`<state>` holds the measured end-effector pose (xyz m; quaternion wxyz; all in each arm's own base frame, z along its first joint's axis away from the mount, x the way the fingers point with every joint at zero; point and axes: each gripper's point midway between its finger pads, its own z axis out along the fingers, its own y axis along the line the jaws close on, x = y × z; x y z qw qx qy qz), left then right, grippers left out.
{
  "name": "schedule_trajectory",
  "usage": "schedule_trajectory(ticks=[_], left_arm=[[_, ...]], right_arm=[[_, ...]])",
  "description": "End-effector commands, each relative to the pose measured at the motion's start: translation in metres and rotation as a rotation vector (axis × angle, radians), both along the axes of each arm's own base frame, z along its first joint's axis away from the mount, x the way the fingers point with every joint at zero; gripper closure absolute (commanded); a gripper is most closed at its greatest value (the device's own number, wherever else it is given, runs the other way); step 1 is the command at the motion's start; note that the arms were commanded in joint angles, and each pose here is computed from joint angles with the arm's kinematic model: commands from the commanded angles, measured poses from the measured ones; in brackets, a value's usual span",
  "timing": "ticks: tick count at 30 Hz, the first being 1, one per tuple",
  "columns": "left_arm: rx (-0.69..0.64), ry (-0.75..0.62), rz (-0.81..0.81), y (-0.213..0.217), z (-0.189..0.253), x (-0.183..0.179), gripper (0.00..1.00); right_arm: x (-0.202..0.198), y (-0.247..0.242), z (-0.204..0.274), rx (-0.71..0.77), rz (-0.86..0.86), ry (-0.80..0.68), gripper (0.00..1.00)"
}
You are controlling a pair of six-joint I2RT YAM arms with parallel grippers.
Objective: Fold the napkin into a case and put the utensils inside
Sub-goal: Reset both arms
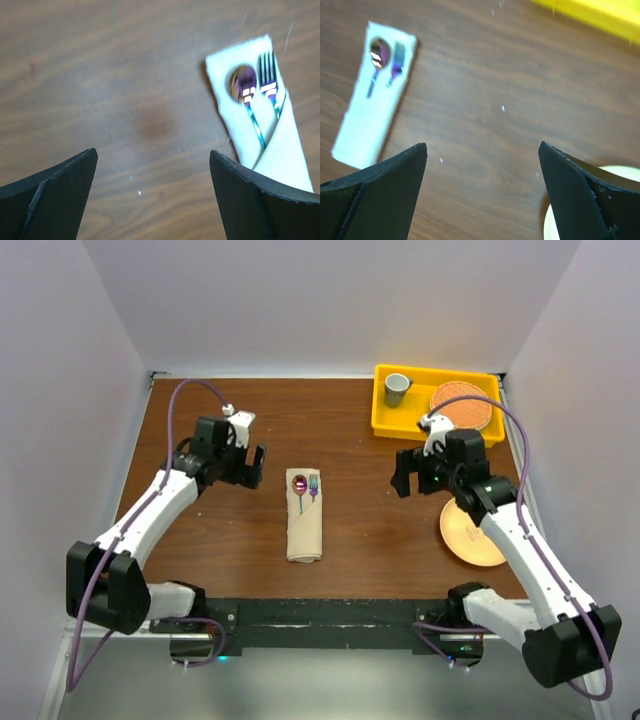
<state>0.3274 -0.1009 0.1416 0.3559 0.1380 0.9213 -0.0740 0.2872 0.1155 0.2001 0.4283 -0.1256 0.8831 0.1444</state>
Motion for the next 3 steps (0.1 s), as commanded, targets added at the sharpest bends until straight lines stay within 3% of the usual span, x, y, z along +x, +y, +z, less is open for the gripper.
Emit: schedule_trajectory(ticks=[1, 3], left_arm=[[-0.051, -0.096, -0.028, -0.006, 0.024, -0.002, 0.0], [-0.047, -0.137, -0.04, -0.005, 0.04, 0.005, 0.0]], right_arm=[[-0.002, -0.01, 0.001, -0.024, -0.023, -0.034, 0.02], [0.009, -0.015, 0.013, -0.016, -0.055, -0.067, 0.02]])
